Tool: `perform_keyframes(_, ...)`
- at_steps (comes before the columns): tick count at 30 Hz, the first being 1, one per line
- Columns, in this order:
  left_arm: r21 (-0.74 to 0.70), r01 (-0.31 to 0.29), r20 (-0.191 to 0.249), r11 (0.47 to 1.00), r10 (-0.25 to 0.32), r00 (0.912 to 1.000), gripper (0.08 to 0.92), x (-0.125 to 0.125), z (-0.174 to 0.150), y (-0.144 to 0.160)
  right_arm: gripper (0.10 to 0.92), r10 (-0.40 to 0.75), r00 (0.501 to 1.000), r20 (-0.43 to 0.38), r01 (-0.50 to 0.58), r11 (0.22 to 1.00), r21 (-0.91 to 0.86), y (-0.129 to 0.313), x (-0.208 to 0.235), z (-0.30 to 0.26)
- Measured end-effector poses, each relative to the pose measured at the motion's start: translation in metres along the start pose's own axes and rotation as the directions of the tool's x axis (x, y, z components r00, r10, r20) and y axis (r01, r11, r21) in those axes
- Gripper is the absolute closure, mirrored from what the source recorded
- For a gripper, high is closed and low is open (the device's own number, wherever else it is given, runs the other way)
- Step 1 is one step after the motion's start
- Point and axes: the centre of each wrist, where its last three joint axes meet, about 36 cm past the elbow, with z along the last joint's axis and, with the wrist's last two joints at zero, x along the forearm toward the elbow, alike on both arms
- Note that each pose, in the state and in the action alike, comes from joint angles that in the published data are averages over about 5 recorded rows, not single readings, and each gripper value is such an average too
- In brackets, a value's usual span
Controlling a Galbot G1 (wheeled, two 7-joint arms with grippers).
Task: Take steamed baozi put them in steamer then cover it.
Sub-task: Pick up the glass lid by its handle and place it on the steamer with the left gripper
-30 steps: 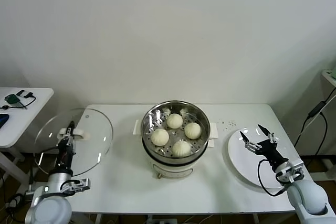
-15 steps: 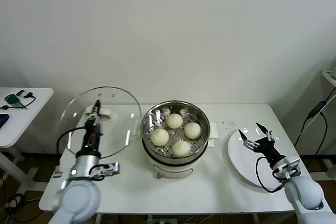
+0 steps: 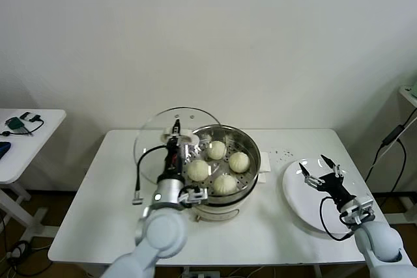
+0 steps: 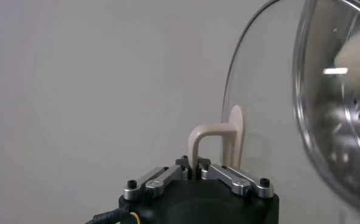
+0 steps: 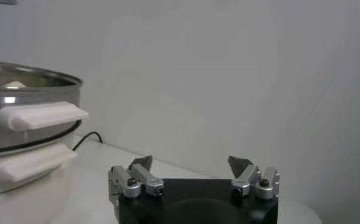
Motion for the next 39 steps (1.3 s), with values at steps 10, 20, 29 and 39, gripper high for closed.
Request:
perform_keyframes(10, 0.029, -0.072, 0.014, 0.997, 0.072, 0.9973, 0.849, -0.009, -0.063, -0.018, 0.200, 0.016, 1.000, -0.001, -0.016, 1.000, 0.007, -0.006, 0.004, 0.006)
perform_keyframes(20, 0.044, -0.134, 0.020, 0.990, 0.133, 0.9909, 0.849, -0.008, -0.095, -0.031, 0.200, 0.022, 1.000, 0.000, -0.022, 1.000, 0.012, -0.009, 0.006, 0.009)
perform_keyframes(29, 0.047, -0.156, 0.026, 0.987, 0.155, 0.9876, 0.849, -0.008, -0.109, -0.036, 0.200, 0.026, 1.000, -0.007, -0.026, 0.999, 0.019, -0.014, 0.012, 0.014)
perform_keyframes(39, 0.020, -0.152, 0.024, 0.988, 0.151, 0.9882, 0.849, -0.015, -0.110, -0.037, 0.200, 0.033, 0.999, -0.010, -0.033, 0.999, 0.023, -0.018, 0.017, 0.016)
